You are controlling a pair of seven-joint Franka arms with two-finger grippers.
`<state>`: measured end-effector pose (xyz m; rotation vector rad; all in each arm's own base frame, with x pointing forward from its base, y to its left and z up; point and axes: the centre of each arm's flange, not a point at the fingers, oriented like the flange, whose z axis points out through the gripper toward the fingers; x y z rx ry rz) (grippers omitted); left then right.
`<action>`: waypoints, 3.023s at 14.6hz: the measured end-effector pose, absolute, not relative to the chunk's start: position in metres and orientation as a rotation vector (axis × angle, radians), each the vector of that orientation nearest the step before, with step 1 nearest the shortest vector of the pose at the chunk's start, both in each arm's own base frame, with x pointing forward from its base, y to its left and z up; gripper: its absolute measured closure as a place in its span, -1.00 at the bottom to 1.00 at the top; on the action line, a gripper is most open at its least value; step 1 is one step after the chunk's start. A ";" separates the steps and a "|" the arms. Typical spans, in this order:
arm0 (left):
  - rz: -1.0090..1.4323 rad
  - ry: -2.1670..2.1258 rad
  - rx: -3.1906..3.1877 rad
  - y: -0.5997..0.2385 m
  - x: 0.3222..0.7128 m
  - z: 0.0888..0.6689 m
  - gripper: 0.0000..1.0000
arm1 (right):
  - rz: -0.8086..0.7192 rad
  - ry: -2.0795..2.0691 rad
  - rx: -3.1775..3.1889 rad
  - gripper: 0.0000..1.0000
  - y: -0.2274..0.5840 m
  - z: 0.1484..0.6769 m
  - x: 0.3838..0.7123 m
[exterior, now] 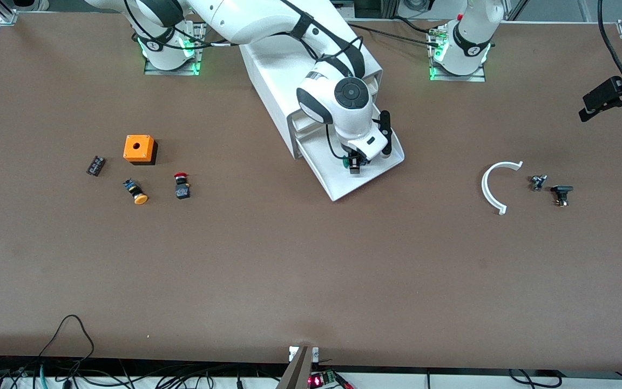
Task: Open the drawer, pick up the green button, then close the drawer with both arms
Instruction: 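Grasp the green-capped push button in the drawer with the right gripper, then lift the button out with the right gripper while the left gripper reaches the drawer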
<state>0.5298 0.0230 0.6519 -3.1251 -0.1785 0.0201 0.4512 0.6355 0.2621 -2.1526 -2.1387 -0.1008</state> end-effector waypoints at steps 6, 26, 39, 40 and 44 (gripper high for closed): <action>0.031 -0.180 -3.125 0.024 0.535 0.644 -1.00 | -0.110 -2.146 -2.147 0.18 0.638 0.263 0.449; -0.110 -0.375 -3.330 0.003 0.597 0.409 -1.00 | -0.392 -1.917 -2.314 0.18 0.595 0.380 0.522; 0.235 -0.805 -3.413 -0.201 0.542 0.192 -1.00 | -0.090 -0.740 -2.899 0.18 0.327 0.331 0.648; 0.289 -0.795 -3.411 -0.204 0.539 0.192 -1.00 | -0.048 -0.641 -2.930 0.18 0.308 0.325 0.645; 0.496 -0.647 -3.437 -0.244 0.518 0.202 -1.00 | 0.126 -0.254 -3.028 0.18 0.274 0.289 0.615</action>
